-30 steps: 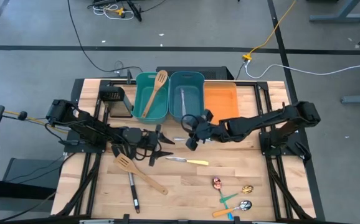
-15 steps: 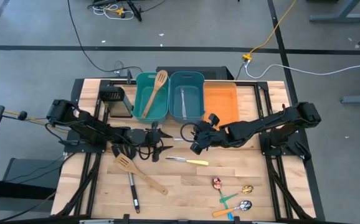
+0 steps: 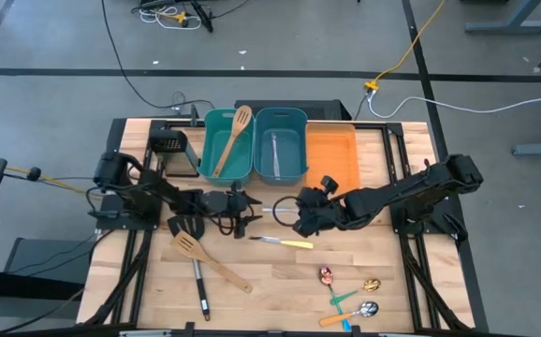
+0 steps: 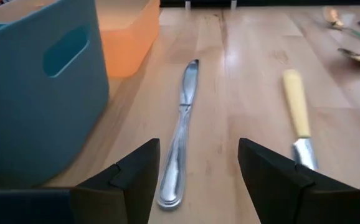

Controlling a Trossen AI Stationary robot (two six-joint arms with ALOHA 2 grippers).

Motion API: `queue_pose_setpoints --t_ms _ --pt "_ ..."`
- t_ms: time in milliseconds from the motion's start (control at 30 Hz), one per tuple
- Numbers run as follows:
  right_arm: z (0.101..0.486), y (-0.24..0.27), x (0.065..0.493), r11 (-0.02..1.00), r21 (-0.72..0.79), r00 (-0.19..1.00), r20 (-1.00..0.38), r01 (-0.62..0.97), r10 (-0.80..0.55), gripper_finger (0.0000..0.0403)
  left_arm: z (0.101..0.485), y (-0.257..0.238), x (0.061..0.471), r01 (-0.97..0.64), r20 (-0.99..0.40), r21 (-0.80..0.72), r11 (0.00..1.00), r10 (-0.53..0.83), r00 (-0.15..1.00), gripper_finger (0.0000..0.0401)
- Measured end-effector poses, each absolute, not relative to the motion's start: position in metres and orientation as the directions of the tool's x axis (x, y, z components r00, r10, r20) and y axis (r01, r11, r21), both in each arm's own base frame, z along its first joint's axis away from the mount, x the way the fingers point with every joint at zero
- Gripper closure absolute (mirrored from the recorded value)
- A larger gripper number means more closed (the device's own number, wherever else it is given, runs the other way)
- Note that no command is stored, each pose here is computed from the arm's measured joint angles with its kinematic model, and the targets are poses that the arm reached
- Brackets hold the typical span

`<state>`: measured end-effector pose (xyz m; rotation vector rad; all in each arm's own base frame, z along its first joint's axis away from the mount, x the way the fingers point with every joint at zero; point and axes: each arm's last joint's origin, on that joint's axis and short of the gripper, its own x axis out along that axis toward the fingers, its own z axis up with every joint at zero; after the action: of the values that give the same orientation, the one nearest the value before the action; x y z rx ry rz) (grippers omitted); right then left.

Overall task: Pick & Place Kitchen Items
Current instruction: Put the silver knife into the blue bin

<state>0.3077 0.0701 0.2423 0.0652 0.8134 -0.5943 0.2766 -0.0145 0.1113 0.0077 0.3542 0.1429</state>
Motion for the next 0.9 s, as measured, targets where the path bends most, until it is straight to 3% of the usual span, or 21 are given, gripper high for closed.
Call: queue_pose_setpoints --t_ms 900 --pt "0.211 0.073 0.289 0.819 -0.195 0.450 -0.755 0.540 -0.477 0.0270 0.081 0.013 0.308 -0.142 -0.355 0.056 0.988 0.153 0.922 0.0179"
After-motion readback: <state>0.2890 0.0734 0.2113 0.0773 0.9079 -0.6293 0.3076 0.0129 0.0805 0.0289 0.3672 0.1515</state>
